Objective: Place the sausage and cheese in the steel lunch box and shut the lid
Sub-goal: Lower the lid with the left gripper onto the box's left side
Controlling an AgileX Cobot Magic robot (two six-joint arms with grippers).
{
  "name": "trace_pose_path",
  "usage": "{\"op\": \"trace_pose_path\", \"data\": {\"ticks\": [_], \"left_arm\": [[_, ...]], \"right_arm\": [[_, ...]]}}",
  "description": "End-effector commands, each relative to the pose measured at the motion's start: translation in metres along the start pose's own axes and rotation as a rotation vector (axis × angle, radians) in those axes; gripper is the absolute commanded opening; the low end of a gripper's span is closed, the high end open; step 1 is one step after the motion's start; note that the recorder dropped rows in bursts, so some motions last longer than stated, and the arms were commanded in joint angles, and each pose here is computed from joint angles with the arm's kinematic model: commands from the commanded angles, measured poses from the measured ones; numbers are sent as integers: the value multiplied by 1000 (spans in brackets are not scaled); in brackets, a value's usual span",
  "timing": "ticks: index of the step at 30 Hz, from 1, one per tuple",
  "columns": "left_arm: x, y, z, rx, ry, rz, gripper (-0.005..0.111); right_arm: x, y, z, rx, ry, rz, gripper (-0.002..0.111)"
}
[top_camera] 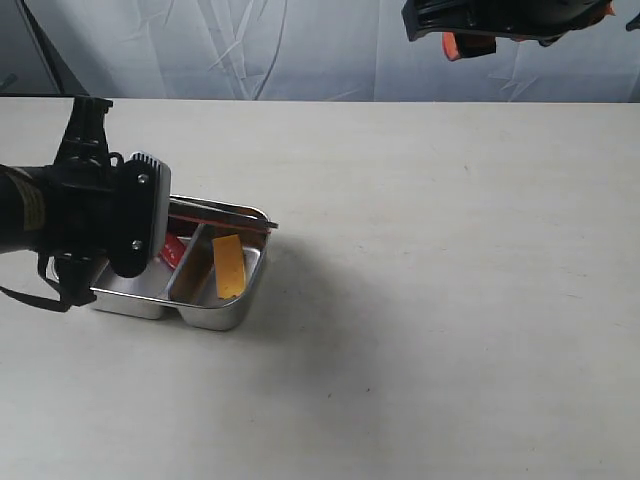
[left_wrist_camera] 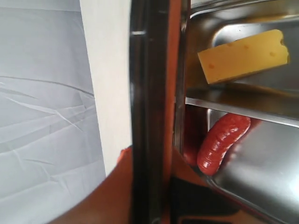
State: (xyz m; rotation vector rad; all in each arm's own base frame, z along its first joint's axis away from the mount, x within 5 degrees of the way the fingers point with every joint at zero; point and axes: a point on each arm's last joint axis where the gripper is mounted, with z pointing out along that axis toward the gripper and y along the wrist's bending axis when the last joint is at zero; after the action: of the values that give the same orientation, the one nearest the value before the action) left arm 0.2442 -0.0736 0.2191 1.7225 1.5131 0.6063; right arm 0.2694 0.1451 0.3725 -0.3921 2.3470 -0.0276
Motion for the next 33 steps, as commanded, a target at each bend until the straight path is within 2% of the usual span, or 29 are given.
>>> {"op": "trace_pose_path", "data": {"ticks": [1,9,16,22,25,29,33], "left_arm": [[-1,-4,6,26,-1,8,0],[2,-9,7,76,36,7,0],[-21,-18,6,136,-4,74,0],[-13,-29,7,246,80,55,0],[-14,-30,8,257,77,-7,0],[-15,-31,7,265,74,-61,9],[-15,-33,7,278,80,-84,25]], "right_arm": [[-2,-4,-4,15,-16,-8,55],[-3,-4,-4,16,-24,-11,55],[-4,-4,-4,17,-41,-16,55],[-4,-4,-4,17,-41,-16,55],[-4,-4,-4,17,-41,-16,55],[-4,-4,-4,18,-39,-16,55],[-4,-4,-4,18,-39,-16,55]]}}
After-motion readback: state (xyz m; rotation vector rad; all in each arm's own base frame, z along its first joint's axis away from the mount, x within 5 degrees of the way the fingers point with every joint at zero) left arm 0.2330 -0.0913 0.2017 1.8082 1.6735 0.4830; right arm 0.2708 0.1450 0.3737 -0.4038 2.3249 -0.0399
